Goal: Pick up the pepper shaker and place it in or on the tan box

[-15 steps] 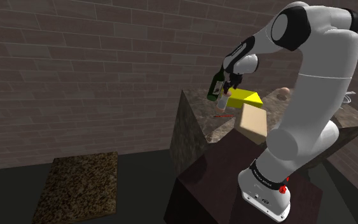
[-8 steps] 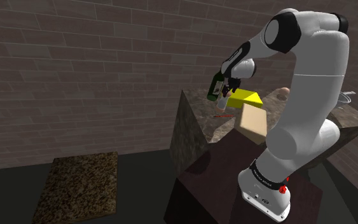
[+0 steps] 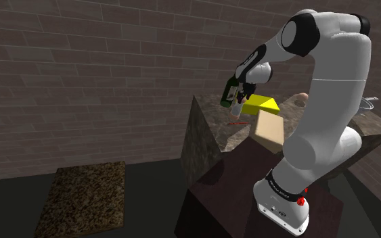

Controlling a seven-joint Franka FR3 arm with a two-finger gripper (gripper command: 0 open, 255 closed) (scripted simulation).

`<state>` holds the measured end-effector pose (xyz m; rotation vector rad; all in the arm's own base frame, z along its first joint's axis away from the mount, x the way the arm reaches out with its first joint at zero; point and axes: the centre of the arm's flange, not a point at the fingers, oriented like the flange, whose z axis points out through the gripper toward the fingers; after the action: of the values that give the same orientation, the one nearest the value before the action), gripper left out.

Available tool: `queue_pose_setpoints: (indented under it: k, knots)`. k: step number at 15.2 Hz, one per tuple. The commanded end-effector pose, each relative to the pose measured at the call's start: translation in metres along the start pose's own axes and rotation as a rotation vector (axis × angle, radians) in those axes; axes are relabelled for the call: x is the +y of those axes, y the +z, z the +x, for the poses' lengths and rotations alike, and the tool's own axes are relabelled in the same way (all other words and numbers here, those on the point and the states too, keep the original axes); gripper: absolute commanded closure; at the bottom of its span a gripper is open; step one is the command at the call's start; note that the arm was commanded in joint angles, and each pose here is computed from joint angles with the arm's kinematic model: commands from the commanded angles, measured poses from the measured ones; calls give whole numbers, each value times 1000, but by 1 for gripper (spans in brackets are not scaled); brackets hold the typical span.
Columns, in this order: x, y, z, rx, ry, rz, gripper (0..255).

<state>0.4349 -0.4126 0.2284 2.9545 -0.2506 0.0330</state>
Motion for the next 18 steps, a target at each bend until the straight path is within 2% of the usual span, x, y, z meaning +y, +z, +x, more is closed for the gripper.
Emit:
queue_pose_setpoints:
  k: [1,8,18]
  knots:
    - [0,0,0,-1,0,0,255]
    - [0,0,0,-1,0,0,255]
    - [9,-52,2,-1,0,0,255]
